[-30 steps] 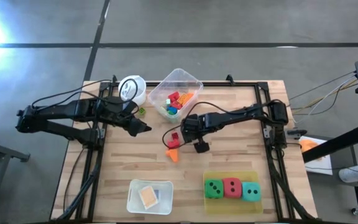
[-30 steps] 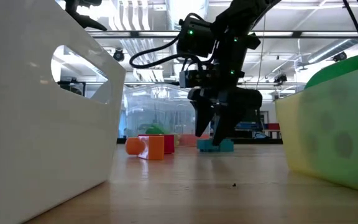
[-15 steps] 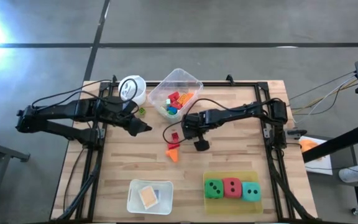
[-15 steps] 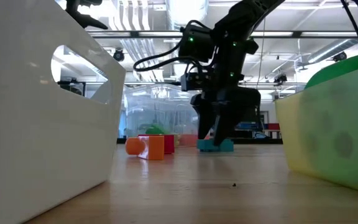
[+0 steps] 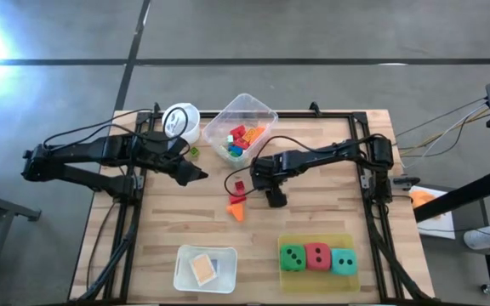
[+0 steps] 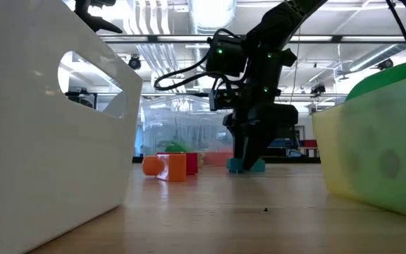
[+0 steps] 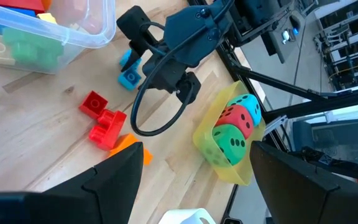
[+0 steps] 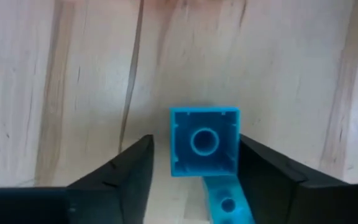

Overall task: Pick & Place Toys
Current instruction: Put the blue game piece into the transparent bin

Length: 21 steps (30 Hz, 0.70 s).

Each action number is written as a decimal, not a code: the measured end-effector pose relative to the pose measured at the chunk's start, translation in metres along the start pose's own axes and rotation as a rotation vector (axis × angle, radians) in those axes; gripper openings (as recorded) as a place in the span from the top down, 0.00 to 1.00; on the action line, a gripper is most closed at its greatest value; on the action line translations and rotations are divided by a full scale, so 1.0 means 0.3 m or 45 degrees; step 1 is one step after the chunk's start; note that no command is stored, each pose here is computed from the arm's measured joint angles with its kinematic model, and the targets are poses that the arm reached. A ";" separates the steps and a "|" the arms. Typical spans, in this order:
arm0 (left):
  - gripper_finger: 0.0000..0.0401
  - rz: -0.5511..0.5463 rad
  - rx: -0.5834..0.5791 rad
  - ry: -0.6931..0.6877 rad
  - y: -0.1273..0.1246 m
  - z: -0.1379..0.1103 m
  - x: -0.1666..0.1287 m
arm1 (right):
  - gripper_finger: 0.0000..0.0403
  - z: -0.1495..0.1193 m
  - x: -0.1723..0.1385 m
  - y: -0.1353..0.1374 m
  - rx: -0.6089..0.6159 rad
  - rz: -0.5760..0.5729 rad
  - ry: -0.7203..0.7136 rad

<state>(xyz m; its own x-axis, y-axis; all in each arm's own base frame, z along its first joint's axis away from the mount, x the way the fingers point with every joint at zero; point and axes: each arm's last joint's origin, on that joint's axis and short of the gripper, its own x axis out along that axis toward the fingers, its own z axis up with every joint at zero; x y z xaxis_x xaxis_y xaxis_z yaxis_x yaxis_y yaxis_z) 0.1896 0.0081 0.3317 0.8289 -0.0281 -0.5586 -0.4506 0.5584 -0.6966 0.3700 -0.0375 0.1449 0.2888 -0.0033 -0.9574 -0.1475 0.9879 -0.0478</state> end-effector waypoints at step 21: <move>0.26 -0.002 -0.005 0.004 0.000 0.000 0.000 | 0.68 0.008 -0.029 0.014 0.202 0.095 -0.043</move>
<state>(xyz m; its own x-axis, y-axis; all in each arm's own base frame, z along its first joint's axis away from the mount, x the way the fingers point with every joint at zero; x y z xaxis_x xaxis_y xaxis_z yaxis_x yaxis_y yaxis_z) 0.1895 0.0080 0.3317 0.8286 -0.0318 -0.5589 -0.4503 0.5554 -0.6992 0.3691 -0.0330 0.1537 0.3149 0.0739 -0.9462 -0.0197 0.9973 0.0713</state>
